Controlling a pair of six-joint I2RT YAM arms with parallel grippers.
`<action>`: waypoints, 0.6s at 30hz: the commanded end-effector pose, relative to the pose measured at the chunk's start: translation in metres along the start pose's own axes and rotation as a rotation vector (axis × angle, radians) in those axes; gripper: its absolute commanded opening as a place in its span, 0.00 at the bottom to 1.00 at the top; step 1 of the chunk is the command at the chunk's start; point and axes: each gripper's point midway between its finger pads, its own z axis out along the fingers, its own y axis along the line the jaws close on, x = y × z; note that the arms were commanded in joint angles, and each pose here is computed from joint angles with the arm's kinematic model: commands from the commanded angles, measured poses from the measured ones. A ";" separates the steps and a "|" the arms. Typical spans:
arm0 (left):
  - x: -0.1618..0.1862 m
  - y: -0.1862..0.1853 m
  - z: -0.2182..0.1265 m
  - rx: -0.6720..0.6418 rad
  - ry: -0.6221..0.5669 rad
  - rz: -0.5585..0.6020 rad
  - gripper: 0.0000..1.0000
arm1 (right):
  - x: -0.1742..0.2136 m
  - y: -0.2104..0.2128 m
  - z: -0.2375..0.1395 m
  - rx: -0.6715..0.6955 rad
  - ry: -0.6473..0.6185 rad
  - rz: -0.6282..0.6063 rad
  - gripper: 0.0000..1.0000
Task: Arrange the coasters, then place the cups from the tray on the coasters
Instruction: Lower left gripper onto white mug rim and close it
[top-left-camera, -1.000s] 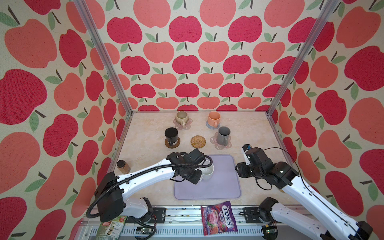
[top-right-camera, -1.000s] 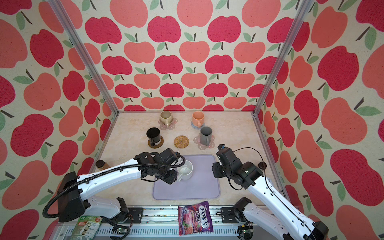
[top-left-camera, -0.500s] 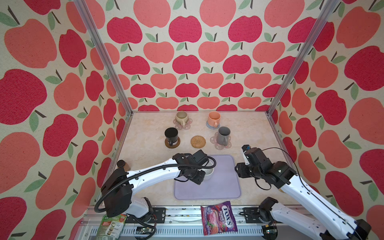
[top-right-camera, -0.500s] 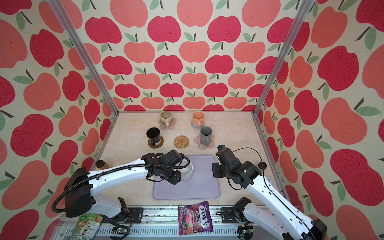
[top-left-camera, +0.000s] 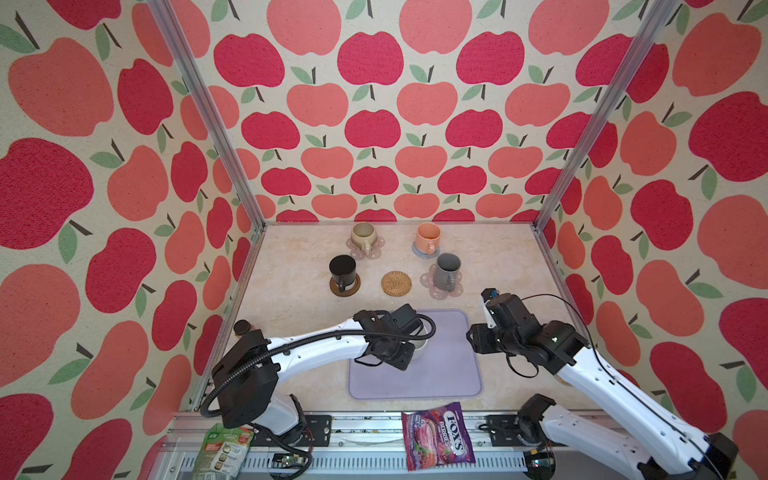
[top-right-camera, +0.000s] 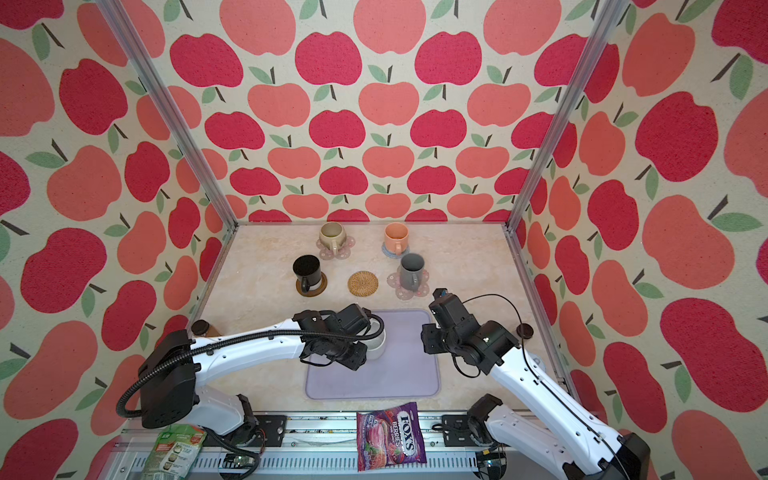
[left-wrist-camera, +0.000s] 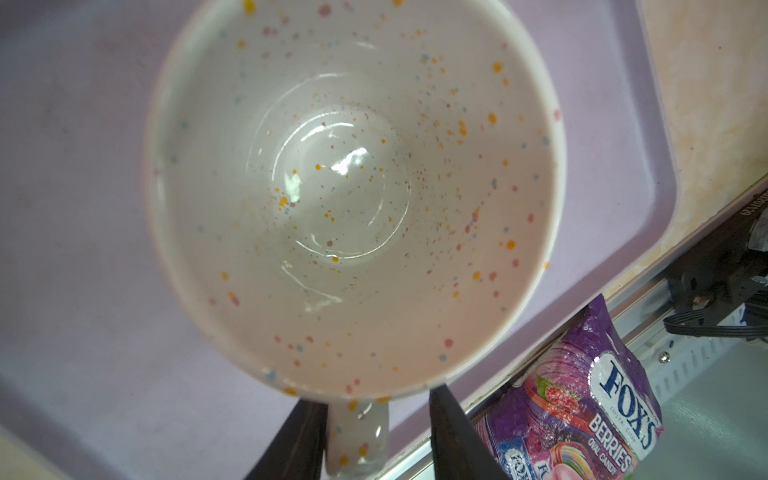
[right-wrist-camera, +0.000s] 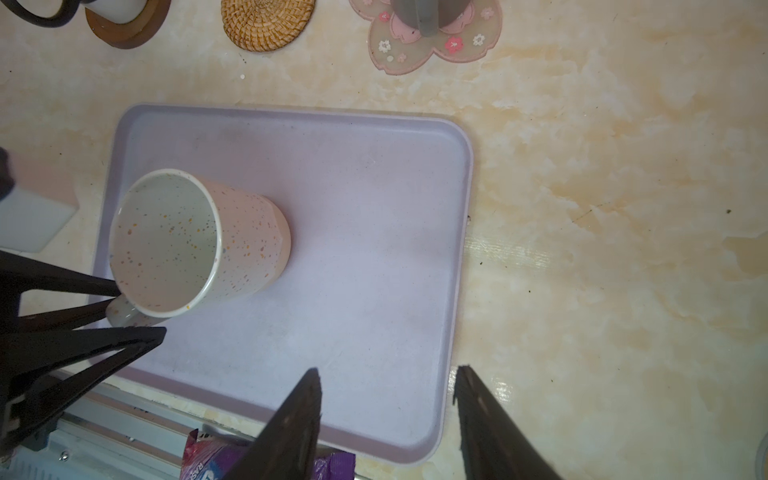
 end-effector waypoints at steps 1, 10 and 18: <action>0.000 0.003 0.006 -0.030 -0.013 -0.023 0.41 | 0.000 0.001 0.002 -0.012 -0.003 0.033 0.54; -0.001 0.013 0.009 -0.115 0.002 -0.074 0.34 | -0.001 0.000 -0.002 -0.020 -0.020 0.043 0.54; -0.004 0.006 0.016 -0.116 -0.002 -0.081 0.29 | 0.001 0.001 0.000 -0.025 -0.017 0.047 0.54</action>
